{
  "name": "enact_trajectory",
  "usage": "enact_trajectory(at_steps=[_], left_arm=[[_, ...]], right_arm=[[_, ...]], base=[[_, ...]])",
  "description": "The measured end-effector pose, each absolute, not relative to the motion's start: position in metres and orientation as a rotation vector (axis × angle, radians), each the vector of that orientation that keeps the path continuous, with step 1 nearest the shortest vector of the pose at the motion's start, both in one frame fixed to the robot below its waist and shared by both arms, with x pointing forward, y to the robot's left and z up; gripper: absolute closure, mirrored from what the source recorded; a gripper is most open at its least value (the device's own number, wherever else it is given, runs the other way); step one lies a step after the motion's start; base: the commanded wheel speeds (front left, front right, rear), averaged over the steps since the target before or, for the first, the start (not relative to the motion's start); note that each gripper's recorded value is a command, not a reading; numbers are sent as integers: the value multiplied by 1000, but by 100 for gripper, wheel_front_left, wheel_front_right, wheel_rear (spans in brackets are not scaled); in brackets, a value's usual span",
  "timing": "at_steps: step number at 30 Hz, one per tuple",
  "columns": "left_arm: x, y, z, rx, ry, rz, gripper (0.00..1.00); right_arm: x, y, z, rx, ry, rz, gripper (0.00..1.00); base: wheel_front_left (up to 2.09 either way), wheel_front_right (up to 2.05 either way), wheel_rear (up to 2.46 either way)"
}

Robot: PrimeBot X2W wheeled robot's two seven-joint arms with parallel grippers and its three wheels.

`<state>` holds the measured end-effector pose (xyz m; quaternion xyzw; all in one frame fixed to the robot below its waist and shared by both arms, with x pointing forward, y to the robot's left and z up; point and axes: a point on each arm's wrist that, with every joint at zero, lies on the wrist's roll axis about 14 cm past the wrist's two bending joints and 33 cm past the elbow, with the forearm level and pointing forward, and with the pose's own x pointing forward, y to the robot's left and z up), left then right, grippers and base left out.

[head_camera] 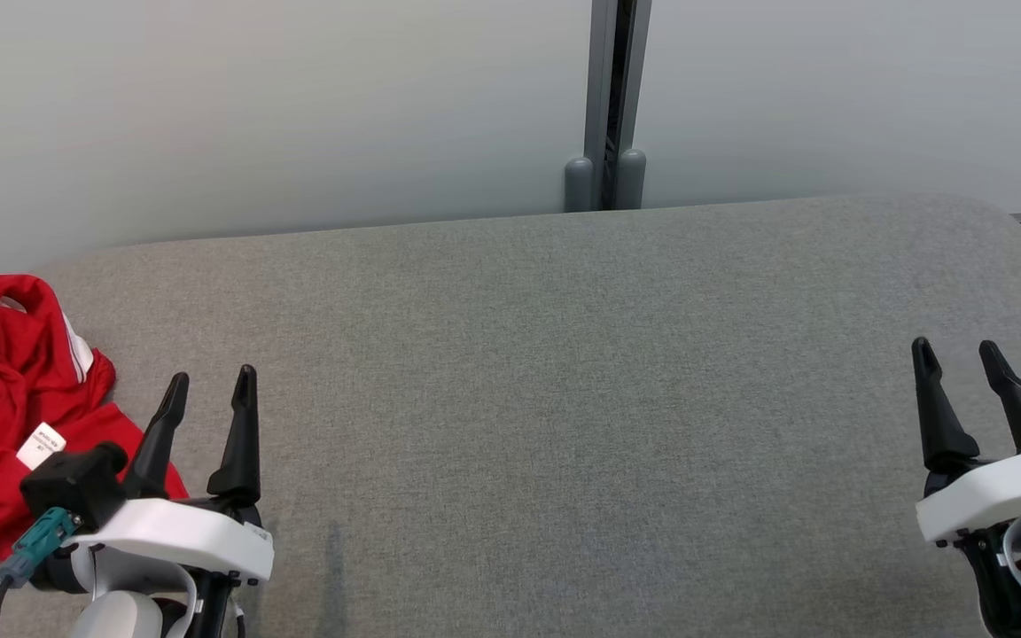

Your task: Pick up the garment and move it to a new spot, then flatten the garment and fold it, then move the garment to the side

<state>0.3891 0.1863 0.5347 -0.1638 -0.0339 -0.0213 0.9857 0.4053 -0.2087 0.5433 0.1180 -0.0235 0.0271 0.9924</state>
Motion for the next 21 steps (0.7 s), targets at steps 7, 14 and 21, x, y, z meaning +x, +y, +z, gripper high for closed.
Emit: enact_trajectory(at_steps=[7, 14, 21], left_arm=[[387, 189, 531, -274, -60, -32, 0], [383, 192, 524, -206, -38, -22, 0], [381, 194, 522, -160, -31, -17, 0]], right_arm=[[401, -199, 540, 203, -52, 75, 0], [399, -190, 536, 182, -57, 90, 0], [395, -184, 535, 171, -65, 97, 0]], base=[[0, 0, 0], [0, 0, 0], [0, 0, 0]])
